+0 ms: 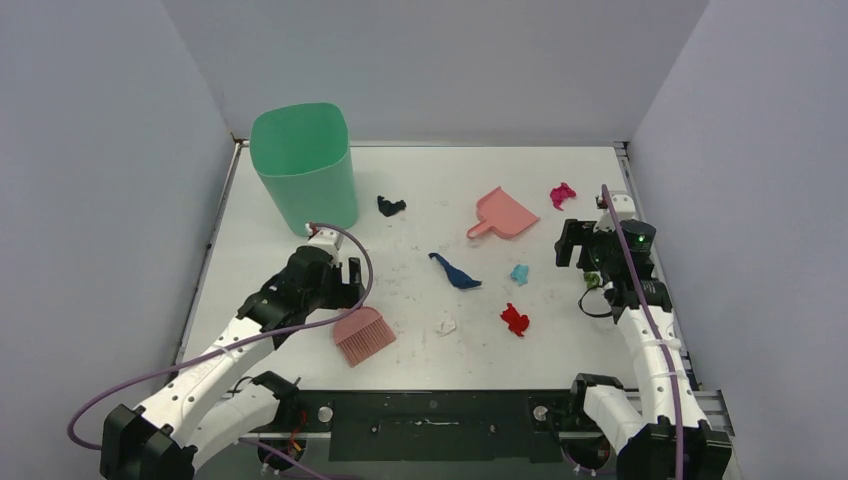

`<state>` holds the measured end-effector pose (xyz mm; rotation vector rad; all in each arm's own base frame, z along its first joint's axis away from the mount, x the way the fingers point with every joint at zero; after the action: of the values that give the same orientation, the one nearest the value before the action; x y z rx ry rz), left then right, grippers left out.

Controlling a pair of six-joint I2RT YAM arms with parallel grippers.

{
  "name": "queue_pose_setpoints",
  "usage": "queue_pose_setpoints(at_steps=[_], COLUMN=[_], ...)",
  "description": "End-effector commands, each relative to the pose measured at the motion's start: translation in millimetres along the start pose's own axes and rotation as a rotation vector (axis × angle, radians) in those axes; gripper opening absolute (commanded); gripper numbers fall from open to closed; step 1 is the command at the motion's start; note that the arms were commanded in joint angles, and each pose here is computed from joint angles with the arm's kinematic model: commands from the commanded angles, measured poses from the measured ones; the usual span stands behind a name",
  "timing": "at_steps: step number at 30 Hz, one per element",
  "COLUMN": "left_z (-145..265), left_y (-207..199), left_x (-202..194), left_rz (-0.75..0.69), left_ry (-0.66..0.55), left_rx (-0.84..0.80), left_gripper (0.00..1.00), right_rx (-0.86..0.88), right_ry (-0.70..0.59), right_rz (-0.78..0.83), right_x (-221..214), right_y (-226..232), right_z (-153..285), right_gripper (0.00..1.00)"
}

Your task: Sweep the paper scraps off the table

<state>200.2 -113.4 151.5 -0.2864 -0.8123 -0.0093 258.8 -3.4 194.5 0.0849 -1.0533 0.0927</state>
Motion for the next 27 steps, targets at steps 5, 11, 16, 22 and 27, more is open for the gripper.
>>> queue_pose_setpoints(at_steps=[5, 11, 16, 22, 27], left_z=[4, 16, 24, 25, 25], left_y=[-9, -28, -21, -12, -4], left_x=[7, -26, -49, -76, -91], left_rz=[0.136, 0.236, 0.222, 0.286, 0.276], left_ry=[0.072, 0.129, 0.202, 0.186, 0.185], left_rx=[0.072, 0.054, 0.171, 0.225, 0.304], left_gripper=[0.68, 0.62, 0.6, 0.54, 0.53], right_rx=[0.124, 0.116, 0.147, 0.177, 0.189], right_ry=[-0.06, -0.086, -0.072, -0.073, -0.071], right_rz=[0.165, 0.174, 0.182, 0.197, 0.206], right_x=[13, 14, 12, 11, 10], right_y=[9, 10, 12, 16, 17], right_z=[5, 10, 8, 10, 10], right_gripper=[0.9, 0.9, 0.9, 0.9, 0.9])
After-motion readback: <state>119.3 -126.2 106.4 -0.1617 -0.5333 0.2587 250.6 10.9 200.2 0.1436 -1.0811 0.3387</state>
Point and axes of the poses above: each gripper's point midway between its finger pads, its own z axis back along the fingers, its own y axis along the line the jaws close on, x = y × z, the point moved 5 cm from there along z, back along the fingers, and after that the axes turned 4 degrees about z, right-handed, at the moved point
